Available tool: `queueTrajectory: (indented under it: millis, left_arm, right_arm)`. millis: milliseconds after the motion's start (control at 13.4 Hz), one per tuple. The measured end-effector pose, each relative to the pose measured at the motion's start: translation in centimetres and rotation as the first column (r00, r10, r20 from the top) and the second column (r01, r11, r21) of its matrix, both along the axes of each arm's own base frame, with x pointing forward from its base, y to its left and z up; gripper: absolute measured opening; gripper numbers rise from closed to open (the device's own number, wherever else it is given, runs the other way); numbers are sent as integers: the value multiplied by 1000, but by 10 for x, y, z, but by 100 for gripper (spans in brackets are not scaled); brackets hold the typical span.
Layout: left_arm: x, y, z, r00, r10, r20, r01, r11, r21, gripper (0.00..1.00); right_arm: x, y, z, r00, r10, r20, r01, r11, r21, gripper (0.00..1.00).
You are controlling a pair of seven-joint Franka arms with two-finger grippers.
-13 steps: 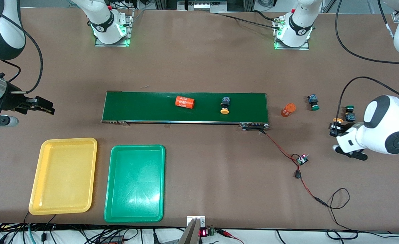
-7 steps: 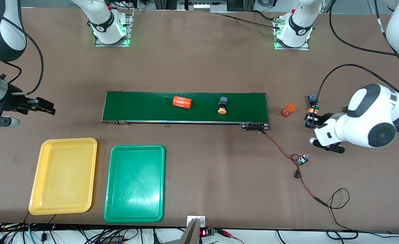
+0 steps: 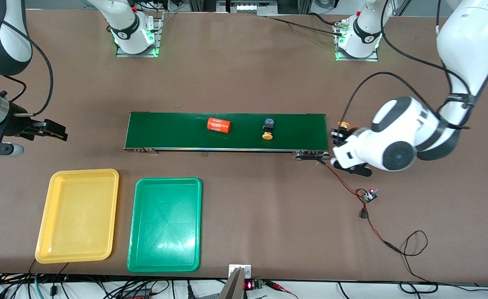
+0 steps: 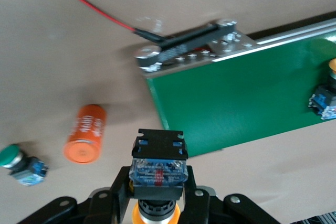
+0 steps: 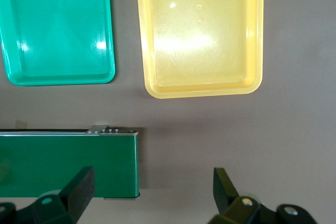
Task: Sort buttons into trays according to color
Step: 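Place the orange-cap button on the belt and open the left gripper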
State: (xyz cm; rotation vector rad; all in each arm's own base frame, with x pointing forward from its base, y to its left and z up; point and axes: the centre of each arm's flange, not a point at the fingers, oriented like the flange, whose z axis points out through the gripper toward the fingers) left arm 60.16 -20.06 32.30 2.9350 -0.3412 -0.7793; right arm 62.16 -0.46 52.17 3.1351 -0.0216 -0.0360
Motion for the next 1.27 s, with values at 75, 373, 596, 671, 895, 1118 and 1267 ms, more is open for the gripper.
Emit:
queueTrajectory:
  millis: [75, 373, 596, 671, 895, 1118, 1267]
  left_arm:
    - [-6, -16, -6, 1000, 8, -1, -8, 1000, 9, 43]
    - [-29, -51, -47, 999, 41, 18, -41, 999, -12, 43]
    - [-41, -61, -63, 998, 56, 24, -55, 998, -19, 43]
    - [-43, -62, -65, 998, 57, 23, -56, 998, -19, 43]
    - [-48, -64, -73, 998, 60, 25, -59, 998, -22, 43]
    - [-50, -61, -80, 998, 62, 17, -62, 998, -16, 43]
    - [-50, -56, -84, 998, 68, 13, -68, 998, -9, 48]
  right_arm:
    - [0, 0, 0, 1000, 0, 0, 0, 1000, 0, 100]
    - [0, 0, 0, 1000, 1, 0, -1, 1000, 0, 100]
    - [0, 0, -1, 1000, 0, -2, 0, 1000, 0, 100]
    - [0, 0, -2, 1000, 0, -3, 0, 1000, 0, 100]
    - [1, 0, -2, 1000, -1, -4, 1, 1000, 2, 100]
    - [1, 0, -2, 1000, -1, -4, 1, 1000, 4, 100]
    - [1, 0, -3, 1000, -1, -4, 1, 1000, 4, 100]
